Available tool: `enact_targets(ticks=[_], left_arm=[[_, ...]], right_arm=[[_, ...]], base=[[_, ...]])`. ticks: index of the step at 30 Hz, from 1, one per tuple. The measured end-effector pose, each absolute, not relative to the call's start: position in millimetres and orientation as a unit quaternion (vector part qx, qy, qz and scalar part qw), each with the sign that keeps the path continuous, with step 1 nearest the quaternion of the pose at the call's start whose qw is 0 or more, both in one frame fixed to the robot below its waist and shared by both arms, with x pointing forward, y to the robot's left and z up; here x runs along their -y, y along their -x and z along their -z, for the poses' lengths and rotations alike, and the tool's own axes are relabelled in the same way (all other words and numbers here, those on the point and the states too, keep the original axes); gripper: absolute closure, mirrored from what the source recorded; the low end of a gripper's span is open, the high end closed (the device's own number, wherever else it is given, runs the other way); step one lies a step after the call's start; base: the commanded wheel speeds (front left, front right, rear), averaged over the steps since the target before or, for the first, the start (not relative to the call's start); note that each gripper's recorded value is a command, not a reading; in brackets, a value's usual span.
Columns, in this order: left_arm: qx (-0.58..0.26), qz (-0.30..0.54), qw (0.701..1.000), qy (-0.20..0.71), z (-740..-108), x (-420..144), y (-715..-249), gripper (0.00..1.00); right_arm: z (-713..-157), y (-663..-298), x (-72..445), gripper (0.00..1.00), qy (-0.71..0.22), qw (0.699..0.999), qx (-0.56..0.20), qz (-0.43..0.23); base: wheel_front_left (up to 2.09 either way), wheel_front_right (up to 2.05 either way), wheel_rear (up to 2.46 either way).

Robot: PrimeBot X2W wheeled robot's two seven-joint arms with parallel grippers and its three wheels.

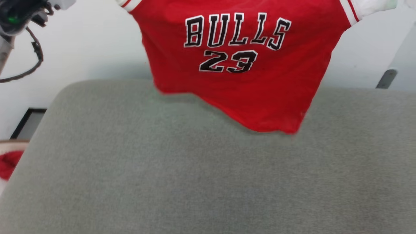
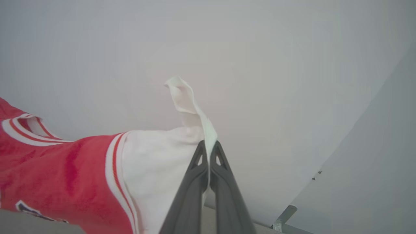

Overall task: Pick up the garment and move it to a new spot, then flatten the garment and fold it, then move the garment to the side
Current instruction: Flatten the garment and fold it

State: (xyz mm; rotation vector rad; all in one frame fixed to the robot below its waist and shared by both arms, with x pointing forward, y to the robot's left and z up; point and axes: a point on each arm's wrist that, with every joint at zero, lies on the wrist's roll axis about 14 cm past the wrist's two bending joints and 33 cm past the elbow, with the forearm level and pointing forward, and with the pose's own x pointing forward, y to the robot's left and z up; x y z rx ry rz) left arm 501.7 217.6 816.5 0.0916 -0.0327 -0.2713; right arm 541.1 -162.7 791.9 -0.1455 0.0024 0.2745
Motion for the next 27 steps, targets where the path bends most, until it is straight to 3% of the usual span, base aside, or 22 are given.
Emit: enact_targets(ticks=[7, 12, 16, 20, 27], left_arm=[[0.016, 0.164, 0.986, -0.041, -832.7, -199.9, -486.3, 1.00], [0.003, 0.180, 0.983, -0.038, -822.2, -187.5, -497.7, 1.00], [-0.012, 0.197, 0.980, -0.039, -806.9, -174.5, -517.4, 1.00], [0.013, 0.205, 0.978, -0.050, -801.2, -159.3, -558.3, 1.00], [0.178, 0.219, 0.958, -0.051, -841.7, -127.3, -613.4, 1.00]], right_arm=[[-819.4, -506.6, 175.6, 1.00, 0.077, 0.987, 0.005, -0.140], [-815.9, -504.8, 185.0, 1.00, 0.077, 0.987, -0.004, -0.140], [-805.3, -520.1, 193.2, 1.00, 0.083, 0.988, -0.011, -0.130], [-804.4, -558.3, 211.0, 1.00, 0.097, 0.990, 0.036, -0.092], [-830.3, -611.5, 236.9, 1.00, 0.167, 0.963, 0.212, -0.032]], base=[[0.00, 0.00, 0.00], [0.00, 0.00, 0.00], [0.00, 0.00, 0.00], [0.00, 0.00, 0.00], [0.00, 0.00, 0.00]])
